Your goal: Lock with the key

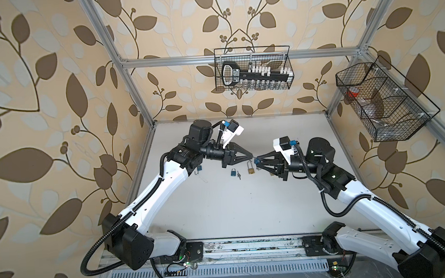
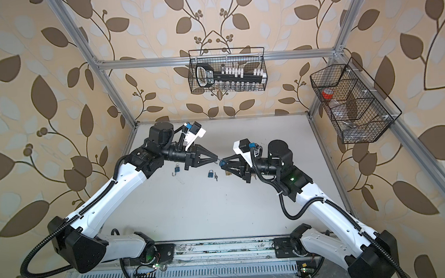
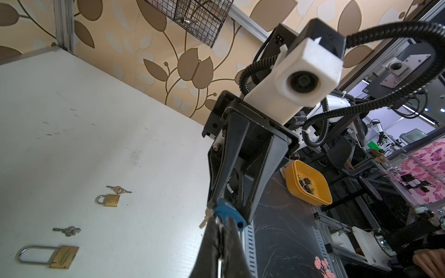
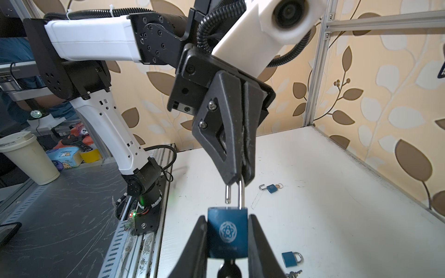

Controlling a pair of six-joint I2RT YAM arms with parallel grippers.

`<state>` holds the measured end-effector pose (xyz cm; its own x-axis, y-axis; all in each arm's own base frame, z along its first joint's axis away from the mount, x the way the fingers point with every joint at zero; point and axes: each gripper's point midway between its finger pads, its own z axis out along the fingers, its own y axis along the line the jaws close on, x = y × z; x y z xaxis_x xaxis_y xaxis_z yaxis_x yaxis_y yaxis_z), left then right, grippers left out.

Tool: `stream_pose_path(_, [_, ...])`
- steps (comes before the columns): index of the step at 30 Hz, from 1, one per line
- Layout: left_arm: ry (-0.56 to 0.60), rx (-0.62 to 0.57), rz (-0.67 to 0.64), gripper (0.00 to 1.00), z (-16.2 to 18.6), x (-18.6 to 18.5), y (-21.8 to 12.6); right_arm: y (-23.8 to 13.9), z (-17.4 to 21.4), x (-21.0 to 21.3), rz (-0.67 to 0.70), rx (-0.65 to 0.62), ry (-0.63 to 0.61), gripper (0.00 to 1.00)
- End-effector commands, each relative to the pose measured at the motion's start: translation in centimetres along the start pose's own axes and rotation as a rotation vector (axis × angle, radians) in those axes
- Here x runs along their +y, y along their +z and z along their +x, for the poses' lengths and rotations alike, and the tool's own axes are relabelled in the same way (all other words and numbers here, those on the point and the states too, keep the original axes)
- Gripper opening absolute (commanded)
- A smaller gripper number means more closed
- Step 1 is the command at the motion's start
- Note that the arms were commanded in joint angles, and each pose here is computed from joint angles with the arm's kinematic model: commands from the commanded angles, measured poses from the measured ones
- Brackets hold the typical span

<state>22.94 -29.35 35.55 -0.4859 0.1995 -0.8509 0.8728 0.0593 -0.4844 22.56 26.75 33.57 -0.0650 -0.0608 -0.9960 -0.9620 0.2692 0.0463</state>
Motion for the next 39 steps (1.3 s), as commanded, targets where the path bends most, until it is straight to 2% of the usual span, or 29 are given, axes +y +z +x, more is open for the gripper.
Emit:
stream_pose_path(1, [0.035, -0.008, 0.007, 0.0, -0.9, -0.7, 0.0, -0.3, -0.9, 0.7, -0.023, -0.037, -0.036, 0.0])
stream_pose_path(7, [0.04, -0.01, -0.002, 0.0, -1.0, -0.7, -0.1, -0.5, -1.2, 0.5, 0.0, -0.052, -0.036, 0.0])
stream_pose_path(8, [0.042, -0.013, -0.006, 0.0, -1.0, -0.8, -0.1, -0.5, -1.2, 0.4, 0.006, -0.055, -0.033, 0.09])
stream_pose_path(9, [0.046, -0.018, -0.017, 0.0, -1.2, -0.8, -0.2, -0.5, -1.2, 0.1, 0.022, -0.058, -0.02, 0.32])
stream_pose_path(11, [0.055, -0.041, -0.065, 0.0, -1.5, -0.3, -0.5, -0.6, -1.4, -0.4, 0.058, -0.077, 0.001, 0.57])
stream_pose_path(13, [0.051, -0.089, -0.167, 0.0, -2.1, 0.9, -1.0, -0.8, -1.8, -1.0, 0.093, -0.103, 0.021, 0.75])
stream_pose_path(14, [0.048, -0.119, -0.212, 0.0, -2.4, 1.5, -1.5, -0.9, -2.1, -1.3, 0.115, -0.12, 0.032, 0.79])
stream_pose_path(16, [0.045, -0.171, -0.253, 0.0, -2.9, 2.0, -2.2, -1.3, -2.3, -2.2, 0.162, -0.145, 0.06, 0.8])
stream_pose_path(20, [0.032, -0.249, -0.248, 0.0, -4.2, 2.0, -3.4, -2.2, -2.1, -5.2, 0.236, -0.177, 0.176, 0.79])
stream_pose_path(23, [0.042, -0.296, -0.197, 0.0, -5.1, 1.0, -4.0, -3.0, -2.8, -5.4, 0.179, -0.25, 0.243, 0.79])
stream_pose_path(26, [0.07, -0.35, -0.151, 0.0, -5.8, -0.3, -4.5, -2.5, -3.3, -4.5, 0.073, -0.27, 0.26, 0.8])
stream_pose_path(31, [0.091, -0.389, -0.012, 0.0, -6.7, -2.7, -4.5, -2.7, -5.4, -2.5, -0.056, -0.37, 0.225, 0.8])
stream_pose_path(36, [0.113, -0.395, 0.058, 0.0, -7.1, -4.5, -4.5, -1.9, -7.2, -0.9, -0.093, -0.412, 0.117, 0.8])
stream_pose_path(39, [0.124, -0.39, 0.082, 0.0, -7.1, -5.2, -4.3, -1.1, -7.9, -0.6, -0.112, -0.418, 0.096, 0.8])
